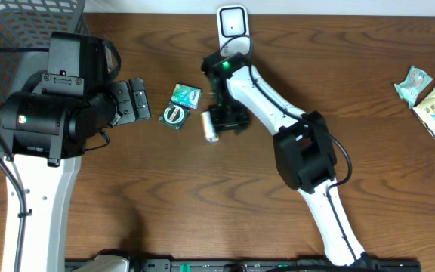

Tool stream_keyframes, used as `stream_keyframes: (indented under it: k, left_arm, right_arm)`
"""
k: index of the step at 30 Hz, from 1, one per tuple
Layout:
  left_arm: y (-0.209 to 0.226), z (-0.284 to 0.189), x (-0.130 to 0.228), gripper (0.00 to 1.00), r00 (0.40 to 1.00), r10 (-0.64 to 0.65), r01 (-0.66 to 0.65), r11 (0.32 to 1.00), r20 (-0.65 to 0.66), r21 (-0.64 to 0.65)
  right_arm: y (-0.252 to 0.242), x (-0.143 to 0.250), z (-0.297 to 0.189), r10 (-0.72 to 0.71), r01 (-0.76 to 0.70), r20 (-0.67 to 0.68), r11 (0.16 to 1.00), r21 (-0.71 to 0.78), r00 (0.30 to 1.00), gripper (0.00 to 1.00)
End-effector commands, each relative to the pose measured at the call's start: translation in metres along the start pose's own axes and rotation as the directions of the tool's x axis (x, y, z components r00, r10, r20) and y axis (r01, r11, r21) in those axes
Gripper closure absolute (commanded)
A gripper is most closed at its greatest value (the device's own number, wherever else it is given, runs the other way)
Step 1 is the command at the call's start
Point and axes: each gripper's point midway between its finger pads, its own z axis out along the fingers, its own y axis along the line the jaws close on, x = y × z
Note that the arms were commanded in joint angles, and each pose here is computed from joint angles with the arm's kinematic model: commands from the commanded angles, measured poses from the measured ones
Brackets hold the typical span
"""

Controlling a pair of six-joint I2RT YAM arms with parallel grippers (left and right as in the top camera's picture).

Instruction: Scan the item barcode

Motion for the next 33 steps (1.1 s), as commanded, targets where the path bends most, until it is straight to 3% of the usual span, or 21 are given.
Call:
stream_keyframes:
  k: [1, 9, 14, 23, 30, 33]
  left_arm:
    - [0.001, 0.001, 0.002, 0.02, 1.000, -0.007, 0.007, 1.000, -0.008, 0.002]
    - [0.001, 0.001, 0.002, 0.02, 1.000, -0.007, 0.007, 1.000, -0.008, 0.002]
    - [0.001, 0.001, 0.002, 0.02, 1.000, -0.007, 0.007, 1.000, -0.008, 0.002]
    - [0.001, 0.001, 0.002, 0.02, 1.000, -0.007, 0.007, 1.000, -0.008, 0.002]
    - [0.001, 0.001, 0.002, 0.02, 1.000, -0.007, 0.007, 1.000, -0.008, 0.002]
    - [0.001, 0.001, 0.002, 0.02, 1.000, -0.007, 0.007, 1.000, -0.008, 0.002]
  right_arm:
    - [-0.064, -0.014, -0.009, 0.059, -0.070, 0.054, 0.968, 0.242, 0.997, 0.52]
    - [-0.066, -0.015, -0.035, 0.065, -0.078, 0.064, 0.971, 0.224, 0.996, 0.50]
    - [-0.017, -0.017, -0.054, -0.087, 0.089, 0.063, 0.996, -0.032, 0.994, 0.51]
    - [0.026, -0.020, -0.101, -0.172, 0.208, 0.175, 0.954, -0.216, 0.970, 0.53]
    - [0.053, -0.014, -0.081, -0.246, 0.275, 0.175, 0.946, -0.169, 0.953, 0.54]
    - [0.050, -0.017, -0.060, -0.233, 0.247, 0.169, 0.967, -0.068, 0.958, 0.55]
